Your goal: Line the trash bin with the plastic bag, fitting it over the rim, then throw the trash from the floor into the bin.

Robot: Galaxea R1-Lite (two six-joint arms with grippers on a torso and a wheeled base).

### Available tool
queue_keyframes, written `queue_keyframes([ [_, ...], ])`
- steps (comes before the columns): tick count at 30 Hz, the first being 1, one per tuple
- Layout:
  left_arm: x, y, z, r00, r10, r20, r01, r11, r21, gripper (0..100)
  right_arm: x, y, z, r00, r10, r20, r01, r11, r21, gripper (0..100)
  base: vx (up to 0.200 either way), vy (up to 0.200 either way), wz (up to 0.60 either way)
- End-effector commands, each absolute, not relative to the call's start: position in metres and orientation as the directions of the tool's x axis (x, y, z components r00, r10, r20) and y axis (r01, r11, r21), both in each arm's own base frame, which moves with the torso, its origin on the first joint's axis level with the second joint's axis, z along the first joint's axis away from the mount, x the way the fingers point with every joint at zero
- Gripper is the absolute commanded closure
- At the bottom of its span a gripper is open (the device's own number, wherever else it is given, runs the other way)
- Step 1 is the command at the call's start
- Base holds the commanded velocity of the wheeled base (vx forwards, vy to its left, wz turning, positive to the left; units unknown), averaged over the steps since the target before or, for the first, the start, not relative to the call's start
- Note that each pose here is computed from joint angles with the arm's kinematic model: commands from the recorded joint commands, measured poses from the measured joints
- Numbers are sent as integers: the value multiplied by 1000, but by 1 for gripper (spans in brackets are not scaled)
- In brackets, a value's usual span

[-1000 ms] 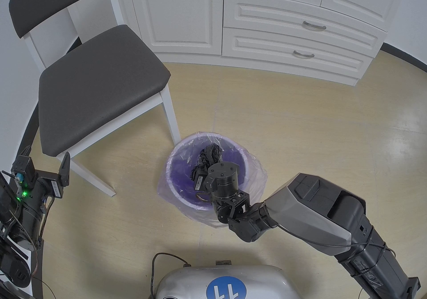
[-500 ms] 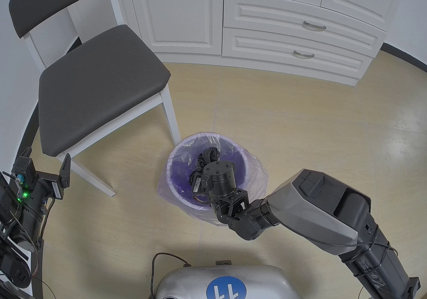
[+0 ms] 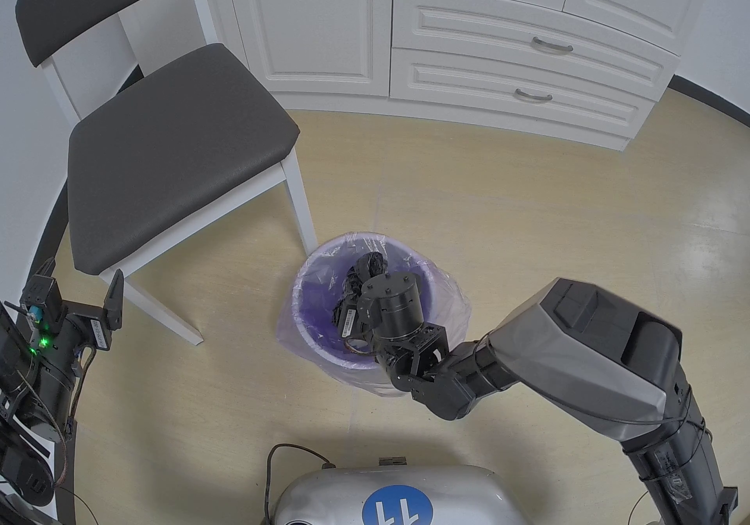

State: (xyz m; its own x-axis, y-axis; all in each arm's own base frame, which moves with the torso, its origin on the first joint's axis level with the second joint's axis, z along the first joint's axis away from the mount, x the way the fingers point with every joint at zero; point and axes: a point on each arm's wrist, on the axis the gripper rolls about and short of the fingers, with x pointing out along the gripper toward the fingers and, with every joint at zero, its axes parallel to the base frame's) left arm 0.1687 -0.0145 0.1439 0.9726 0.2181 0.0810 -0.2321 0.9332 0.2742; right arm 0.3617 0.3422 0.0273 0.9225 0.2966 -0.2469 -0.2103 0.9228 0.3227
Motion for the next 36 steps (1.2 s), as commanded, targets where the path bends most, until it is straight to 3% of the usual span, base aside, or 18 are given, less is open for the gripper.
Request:
queue_keyframes([
  [1, 168, -15, 144, 972, 218, 83, -233, 933, 273, 0, 363, 346, -5, 902, 306, -305, -216, 931, 295, 100, 0, 0, 0],
  [19, 168, -15, 144, 973, 218, 81, -232, 933, 274, 0, 386, 342, -21, 917, 291, -273, -193, 922, 336, 100, 0, 0, 0],
  [28, 168, -14, 143, 973, 218, 79, -232, 933, 275, 0, 377, 340, 19, 928, 297, -226, -205, 911, 357, 100, 0, 0, 0],
  [36, 168, -14, 144, 972, 218, 82, -232, 933, 274, 0, 373, 341, 17, 924, 302, -236, -209, 912, 352, 100, 0, 0, 0],
])
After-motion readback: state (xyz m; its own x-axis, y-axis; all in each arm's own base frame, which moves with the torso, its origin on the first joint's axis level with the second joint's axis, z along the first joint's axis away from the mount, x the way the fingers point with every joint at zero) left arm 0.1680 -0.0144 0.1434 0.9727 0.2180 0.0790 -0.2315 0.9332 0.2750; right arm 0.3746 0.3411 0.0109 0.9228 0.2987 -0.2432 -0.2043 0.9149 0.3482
